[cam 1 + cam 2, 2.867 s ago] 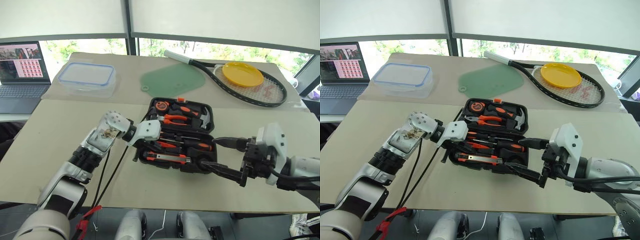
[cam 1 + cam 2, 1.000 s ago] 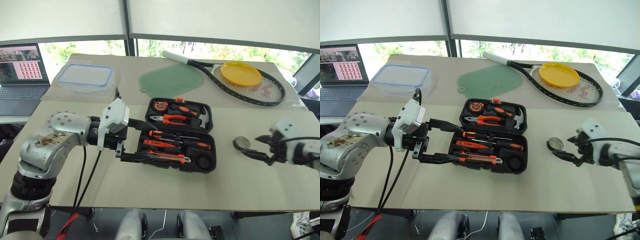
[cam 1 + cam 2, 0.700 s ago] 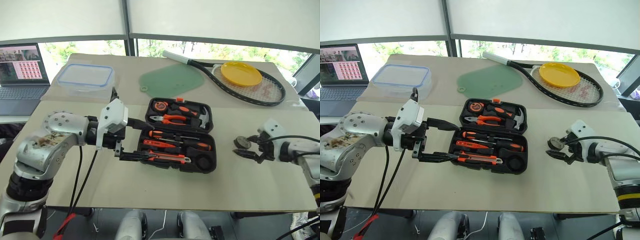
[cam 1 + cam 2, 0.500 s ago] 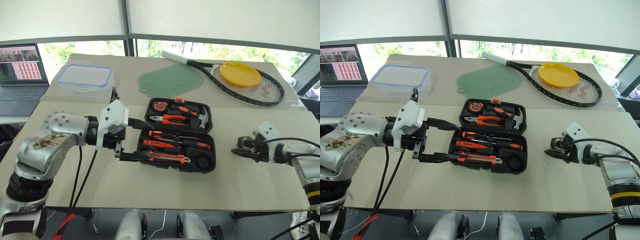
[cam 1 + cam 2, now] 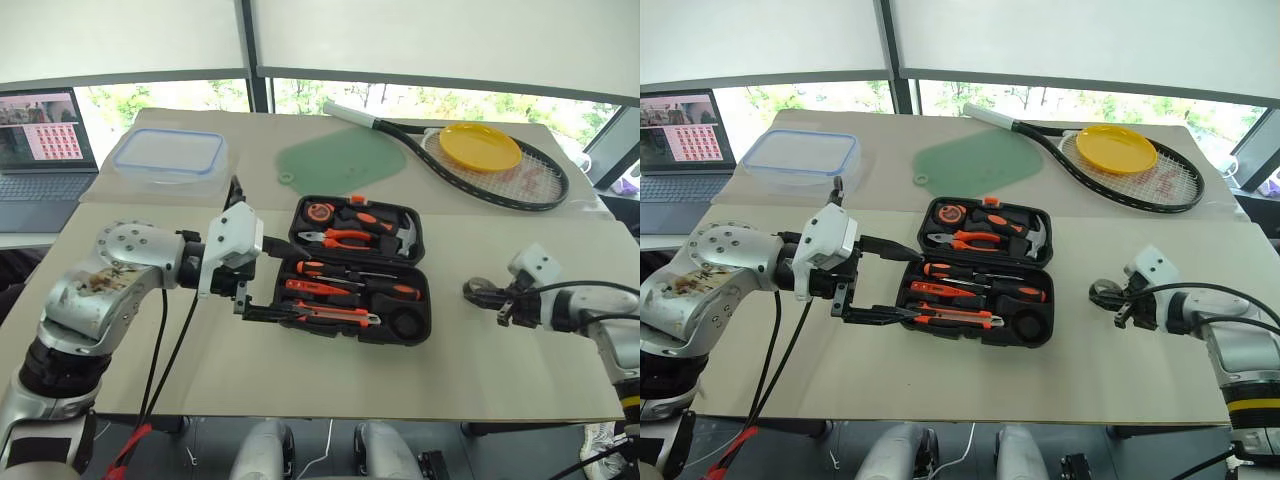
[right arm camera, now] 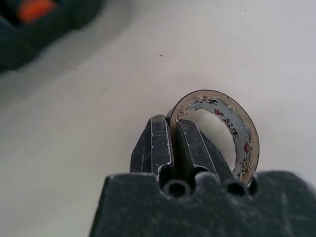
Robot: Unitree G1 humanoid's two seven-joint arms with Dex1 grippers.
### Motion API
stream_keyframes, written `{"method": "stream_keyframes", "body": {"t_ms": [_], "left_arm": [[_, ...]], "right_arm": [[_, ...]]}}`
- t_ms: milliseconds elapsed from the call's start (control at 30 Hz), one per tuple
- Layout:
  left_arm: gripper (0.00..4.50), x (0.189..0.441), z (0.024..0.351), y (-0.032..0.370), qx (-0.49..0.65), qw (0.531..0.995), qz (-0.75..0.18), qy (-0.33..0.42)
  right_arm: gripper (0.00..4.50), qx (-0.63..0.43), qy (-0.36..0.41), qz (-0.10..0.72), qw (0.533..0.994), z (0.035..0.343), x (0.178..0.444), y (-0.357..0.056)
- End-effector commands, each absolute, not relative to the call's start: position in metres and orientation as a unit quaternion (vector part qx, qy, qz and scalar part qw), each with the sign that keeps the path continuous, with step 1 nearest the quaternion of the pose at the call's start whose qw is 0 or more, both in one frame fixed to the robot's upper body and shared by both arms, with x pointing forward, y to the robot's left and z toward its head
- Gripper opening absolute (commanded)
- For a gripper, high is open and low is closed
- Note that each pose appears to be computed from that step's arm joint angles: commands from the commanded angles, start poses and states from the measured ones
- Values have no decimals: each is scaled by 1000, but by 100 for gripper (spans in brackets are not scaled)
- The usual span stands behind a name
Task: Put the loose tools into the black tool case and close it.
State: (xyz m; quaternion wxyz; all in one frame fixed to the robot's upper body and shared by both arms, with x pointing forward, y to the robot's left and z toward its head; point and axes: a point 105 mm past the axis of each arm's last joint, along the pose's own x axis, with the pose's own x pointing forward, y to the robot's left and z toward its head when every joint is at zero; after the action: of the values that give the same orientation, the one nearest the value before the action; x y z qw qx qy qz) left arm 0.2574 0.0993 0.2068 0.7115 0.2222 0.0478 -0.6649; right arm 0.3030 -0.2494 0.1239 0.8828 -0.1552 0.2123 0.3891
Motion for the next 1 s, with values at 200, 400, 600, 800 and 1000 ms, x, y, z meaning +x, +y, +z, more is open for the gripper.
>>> {"method": "stream_keyframes", "body": {"t_ms": [200,400,600,800,1000], "left_arm": [[450,254,206,97,248,693,-676,40],[450,253,208,98,250,693,-675,39],[450,251,210,100,253,696,-671,41],[450,252,209,101,254,699,-667,42],[450,254,211,103,257,702,-663,41]], "right_arm": [[4,-223,146,552,790,159,261,-154],[4,-264,170,555,770,140,259,-141],[4,-300,204,550,752,111,260,-146],[111,-308,212,553,745,110,257,-149],[311,-277,194,583,739,134,245,-141]]}}
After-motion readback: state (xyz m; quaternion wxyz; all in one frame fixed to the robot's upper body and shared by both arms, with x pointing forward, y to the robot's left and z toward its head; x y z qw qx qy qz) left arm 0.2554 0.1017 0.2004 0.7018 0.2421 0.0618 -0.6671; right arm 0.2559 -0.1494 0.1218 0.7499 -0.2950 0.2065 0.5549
